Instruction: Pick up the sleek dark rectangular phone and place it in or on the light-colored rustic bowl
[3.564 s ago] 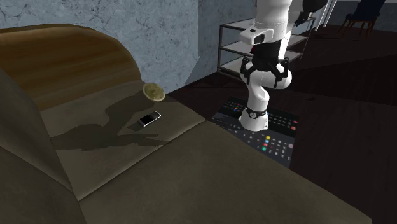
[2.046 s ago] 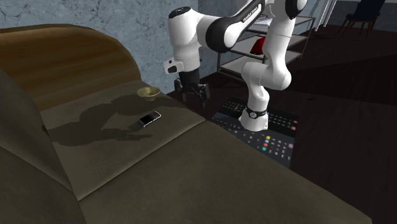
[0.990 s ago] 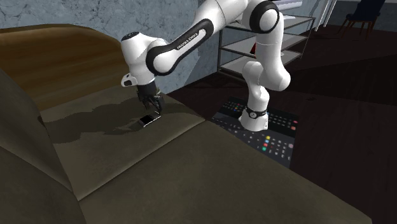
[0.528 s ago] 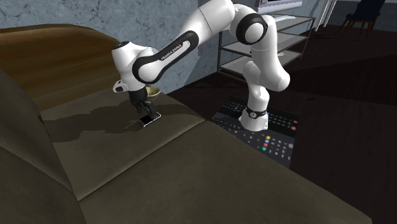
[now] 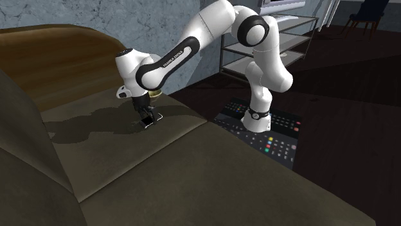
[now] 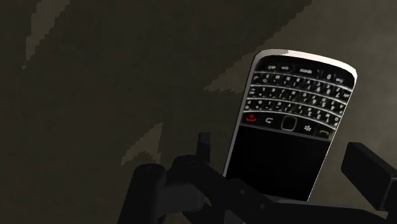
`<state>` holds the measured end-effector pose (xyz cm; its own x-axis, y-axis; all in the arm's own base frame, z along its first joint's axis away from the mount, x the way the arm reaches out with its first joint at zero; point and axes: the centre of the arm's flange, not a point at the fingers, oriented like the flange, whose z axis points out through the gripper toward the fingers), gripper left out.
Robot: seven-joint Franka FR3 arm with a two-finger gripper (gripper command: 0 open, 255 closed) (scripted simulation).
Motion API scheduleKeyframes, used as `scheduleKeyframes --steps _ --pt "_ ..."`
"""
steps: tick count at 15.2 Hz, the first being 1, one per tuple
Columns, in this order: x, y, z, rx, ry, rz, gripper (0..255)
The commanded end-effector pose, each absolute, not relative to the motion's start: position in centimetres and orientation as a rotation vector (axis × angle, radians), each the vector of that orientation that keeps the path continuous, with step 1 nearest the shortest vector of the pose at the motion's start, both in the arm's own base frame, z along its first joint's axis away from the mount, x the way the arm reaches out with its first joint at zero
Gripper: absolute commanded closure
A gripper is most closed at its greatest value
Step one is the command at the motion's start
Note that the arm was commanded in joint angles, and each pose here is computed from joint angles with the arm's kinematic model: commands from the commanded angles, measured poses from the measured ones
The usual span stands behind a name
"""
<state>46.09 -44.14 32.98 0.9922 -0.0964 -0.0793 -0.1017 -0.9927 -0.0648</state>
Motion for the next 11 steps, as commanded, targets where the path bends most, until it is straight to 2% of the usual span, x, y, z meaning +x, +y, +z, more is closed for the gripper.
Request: scheduleKeyframes --steps 1,4,5,11 --pt "46.09 -44.14 32.97 -3.067 0.153 0.117 0" --pt "46.09 -44.14 32.97 -3.067 0.153 0.117 0" --pt "46.09 -44.14 32.97 -3.067 0.153 0.117 255" --pt "46.11 -44.1 32.98 -3.067 0.153 0.117 255"
